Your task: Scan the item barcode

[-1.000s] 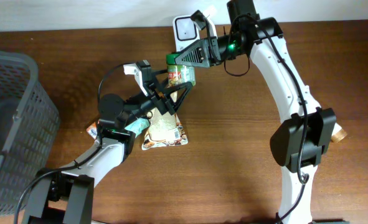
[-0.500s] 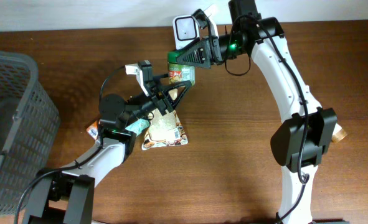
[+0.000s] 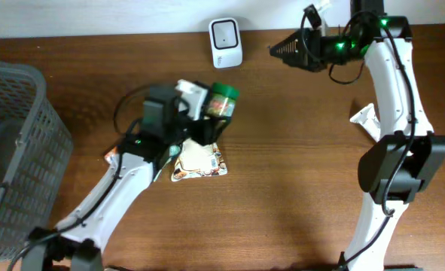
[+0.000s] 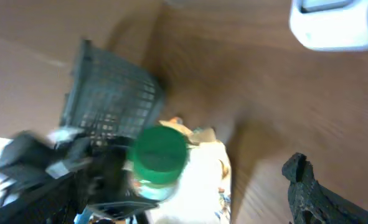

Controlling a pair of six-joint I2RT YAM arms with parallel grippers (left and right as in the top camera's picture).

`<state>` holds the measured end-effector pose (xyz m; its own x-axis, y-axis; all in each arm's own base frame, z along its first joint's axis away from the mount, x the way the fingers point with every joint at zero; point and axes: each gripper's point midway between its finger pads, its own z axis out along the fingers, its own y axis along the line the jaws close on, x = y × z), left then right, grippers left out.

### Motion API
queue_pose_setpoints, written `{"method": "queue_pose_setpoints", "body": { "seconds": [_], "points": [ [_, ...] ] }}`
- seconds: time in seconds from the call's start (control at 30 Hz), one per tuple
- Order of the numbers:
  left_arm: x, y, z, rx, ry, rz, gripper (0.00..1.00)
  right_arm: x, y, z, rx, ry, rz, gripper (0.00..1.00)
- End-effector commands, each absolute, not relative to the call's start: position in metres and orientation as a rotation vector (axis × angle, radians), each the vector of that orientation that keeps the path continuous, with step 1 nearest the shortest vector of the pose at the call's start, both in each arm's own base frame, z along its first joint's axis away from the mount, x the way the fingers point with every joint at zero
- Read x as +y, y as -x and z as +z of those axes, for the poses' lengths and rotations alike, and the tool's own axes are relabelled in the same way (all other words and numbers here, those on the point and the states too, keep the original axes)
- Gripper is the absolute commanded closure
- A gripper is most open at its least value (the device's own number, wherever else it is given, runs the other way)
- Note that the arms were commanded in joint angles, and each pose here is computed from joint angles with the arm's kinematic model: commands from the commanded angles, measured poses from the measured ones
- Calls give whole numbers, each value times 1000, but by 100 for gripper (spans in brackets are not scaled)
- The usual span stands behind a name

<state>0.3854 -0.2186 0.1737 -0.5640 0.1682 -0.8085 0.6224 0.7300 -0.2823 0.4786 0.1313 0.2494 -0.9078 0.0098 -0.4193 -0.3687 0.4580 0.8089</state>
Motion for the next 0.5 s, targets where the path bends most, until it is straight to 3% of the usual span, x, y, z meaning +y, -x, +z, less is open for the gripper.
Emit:
{"method": "queue_pose_setpoints", "body": {
  "seconds": [0.0,0.3,0.47],
  "points": [
    [-230,-402,240,1778,-962,-159,100,123,-457,253,2435,378,1270,2],
    [-250,-388,233,1251,-1641,327,100,118,-407,266,2286,680,1405,2],
    [-259,-382,235,1188,-1667,279,100,156,-395,264,2205,895,1412,1]
  ]
}}
